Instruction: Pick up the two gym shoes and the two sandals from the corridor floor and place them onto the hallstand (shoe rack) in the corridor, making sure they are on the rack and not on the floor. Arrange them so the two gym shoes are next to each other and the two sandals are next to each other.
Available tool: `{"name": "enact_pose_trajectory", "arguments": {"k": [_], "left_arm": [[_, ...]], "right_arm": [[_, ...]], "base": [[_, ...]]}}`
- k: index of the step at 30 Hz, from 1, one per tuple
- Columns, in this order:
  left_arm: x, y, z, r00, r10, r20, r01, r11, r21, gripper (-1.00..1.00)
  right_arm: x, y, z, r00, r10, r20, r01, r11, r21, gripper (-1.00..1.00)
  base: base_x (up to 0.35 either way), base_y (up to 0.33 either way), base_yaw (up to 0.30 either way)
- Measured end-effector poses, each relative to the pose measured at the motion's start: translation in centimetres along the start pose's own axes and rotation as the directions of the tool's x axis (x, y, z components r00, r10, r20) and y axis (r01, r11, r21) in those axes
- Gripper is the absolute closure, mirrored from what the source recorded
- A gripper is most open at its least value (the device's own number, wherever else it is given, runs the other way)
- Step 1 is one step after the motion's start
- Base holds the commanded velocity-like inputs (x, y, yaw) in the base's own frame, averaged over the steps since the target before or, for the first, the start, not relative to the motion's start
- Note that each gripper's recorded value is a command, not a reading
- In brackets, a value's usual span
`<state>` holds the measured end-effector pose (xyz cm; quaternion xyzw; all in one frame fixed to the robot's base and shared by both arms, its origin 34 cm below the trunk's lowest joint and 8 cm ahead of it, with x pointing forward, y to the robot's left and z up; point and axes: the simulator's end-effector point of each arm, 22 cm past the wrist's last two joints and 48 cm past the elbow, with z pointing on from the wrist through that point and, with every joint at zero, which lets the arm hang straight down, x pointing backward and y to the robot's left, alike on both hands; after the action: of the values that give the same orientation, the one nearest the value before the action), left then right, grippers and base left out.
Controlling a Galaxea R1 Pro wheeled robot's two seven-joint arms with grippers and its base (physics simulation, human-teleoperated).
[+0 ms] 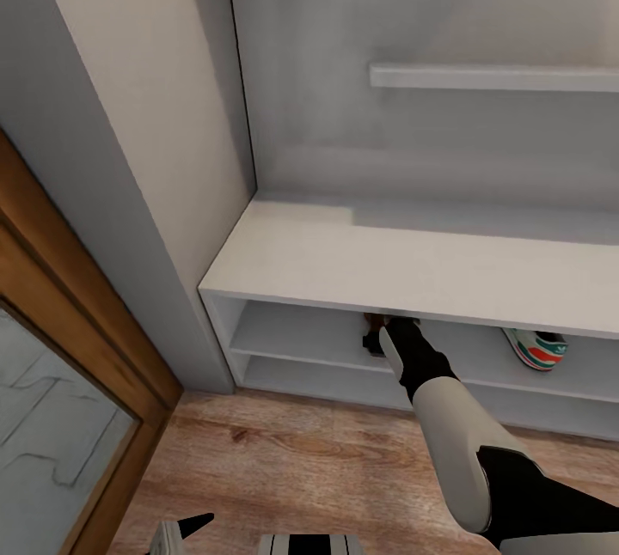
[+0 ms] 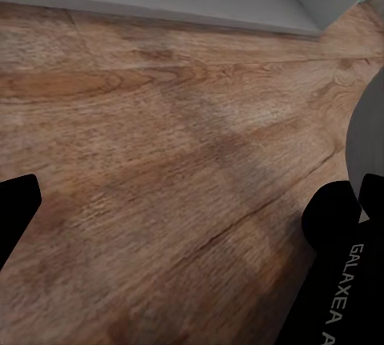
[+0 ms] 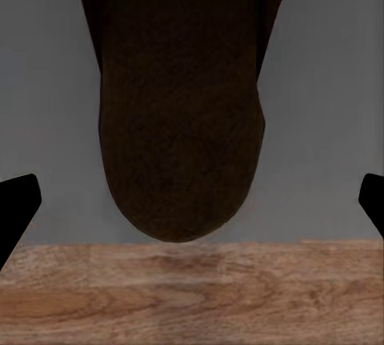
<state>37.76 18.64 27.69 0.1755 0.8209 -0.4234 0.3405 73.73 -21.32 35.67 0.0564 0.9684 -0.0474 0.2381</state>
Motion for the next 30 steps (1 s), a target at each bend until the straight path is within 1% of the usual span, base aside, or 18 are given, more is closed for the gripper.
{"name": "enact_pose_trajectory", "arguments": {"k": [6,10,19,30], "left_arm": [[0.00,0.00,0.00,1.000,0.000,0.000,0.000,1.000,0.000,-1.00],[0.01,0.01,0.01,1.000,0.000,0.000,0.000,1.000,0.000,-1.00],[0.02,0.01,0.01,1.000,0.001,0.000,-0.001,1.000,0.000,-1.00],[0.00,0.06,-0.02,1.000,-0.001,0.001,0.001,1.000,-0.001,-1.00]], "right_arm": [[0.03,0.01,0.01,1.000,-0.001,0.000,0.001,1.000,0.000,-1.00],[0.01,0.01,0.02,1.000,-0.001,0.000,0.001,1.000,0.000,-1.00],[0.01,0.03,0.04,1.000,-0.002,0.000,0.002,1.000,0.000,-1.00],[0.38,0.18,0.18,1.000,-0.006,-0.006,0.006,1.000,-0.003,-1.00]], "base": [[-0.006,0.000,0.000],[-0.145,0.000,0.000],[-0.316,-0.003,0.000],[-0.335,-0.060,0.000]]}}
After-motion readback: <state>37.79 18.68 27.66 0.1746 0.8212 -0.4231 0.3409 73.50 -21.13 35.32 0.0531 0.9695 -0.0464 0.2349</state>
